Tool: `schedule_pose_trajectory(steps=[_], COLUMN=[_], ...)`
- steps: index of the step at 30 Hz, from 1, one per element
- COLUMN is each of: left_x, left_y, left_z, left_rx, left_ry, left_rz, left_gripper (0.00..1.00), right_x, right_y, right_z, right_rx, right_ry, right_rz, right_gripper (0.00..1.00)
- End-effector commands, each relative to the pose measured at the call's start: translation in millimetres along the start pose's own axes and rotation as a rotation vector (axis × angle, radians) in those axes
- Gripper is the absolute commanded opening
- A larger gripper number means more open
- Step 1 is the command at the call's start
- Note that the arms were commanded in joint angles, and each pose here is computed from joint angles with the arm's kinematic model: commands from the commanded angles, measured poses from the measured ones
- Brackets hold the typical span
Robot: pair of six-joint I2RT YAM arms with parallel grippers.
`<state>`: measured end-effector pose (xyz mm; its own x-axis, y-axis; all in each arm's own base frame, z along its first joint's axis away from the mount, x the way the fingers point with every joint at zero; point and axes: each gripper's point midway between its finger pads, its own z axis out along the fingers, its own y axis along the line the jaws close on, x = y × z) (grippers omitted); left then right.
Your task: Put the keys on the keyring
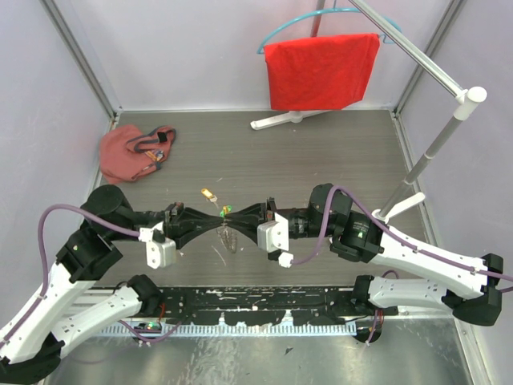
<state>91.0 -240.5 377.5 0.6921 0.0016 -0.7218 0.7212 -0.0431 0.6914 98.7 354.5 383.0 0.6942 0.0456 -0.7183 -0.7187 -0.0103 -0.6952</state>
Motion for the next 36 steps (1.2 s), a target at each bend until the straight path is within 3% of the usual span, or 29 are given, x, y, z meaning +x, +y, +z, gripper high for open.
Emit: schedule_pose_trajectory(steps=[1,3,5,11,15,21,25,27,31,36], left_x=[3,3,5,17,32,55,64,69,83,96], left_y=[6,6,5,10,24,33,31,30,36,31], left_z=[2,2,2,1,-1,-11,-16,-19,-27,-33], left_rx=[-0.021,-0.008,-0.003,-0.057,-0.163,-0.317,-0.361,-0.379,-0.483,-0.516], left_ry=[0.015,0.025,0.030,0.079,0.139,0.214,0.241,0.260,0.320,0.391], left_rz=[-0.028,-0.040,-0.042,-0.078,-0.187,-0.306,-0.349,-0.378,-0.497,-0.569], left_gripper=[0.00,0.00,0.00,0.00,0.00,0.00,0.00,0.00,0.00,0.00], right_x=[-24,-24,-25,-20,-7,27,61,83,120,186], right_y=[-23,-24,-25,-33,-43,-52,-69,-66,-43,-29], right_z=[-8,-11,-15,-34,-56,-92,-135,-146,-123,-92], right_rx=[0.072,0.077,0.077,0.154,0.288,0.551,0.921,1.045,0.993,0.813], right_ry=[-0.046,-0.035,-0.023,0.040,0.121,0.267,0.392,0.496,0.648,0.717], right_rz=[-0.044,-0.049,-0.054,-0.023,0.107,0.404,0.643,0.723,0.801,1.103], right_gripper=[0.32,0.44,0.47,0.49,0.51,0.52,0.62,0.61,0.47,0.51])
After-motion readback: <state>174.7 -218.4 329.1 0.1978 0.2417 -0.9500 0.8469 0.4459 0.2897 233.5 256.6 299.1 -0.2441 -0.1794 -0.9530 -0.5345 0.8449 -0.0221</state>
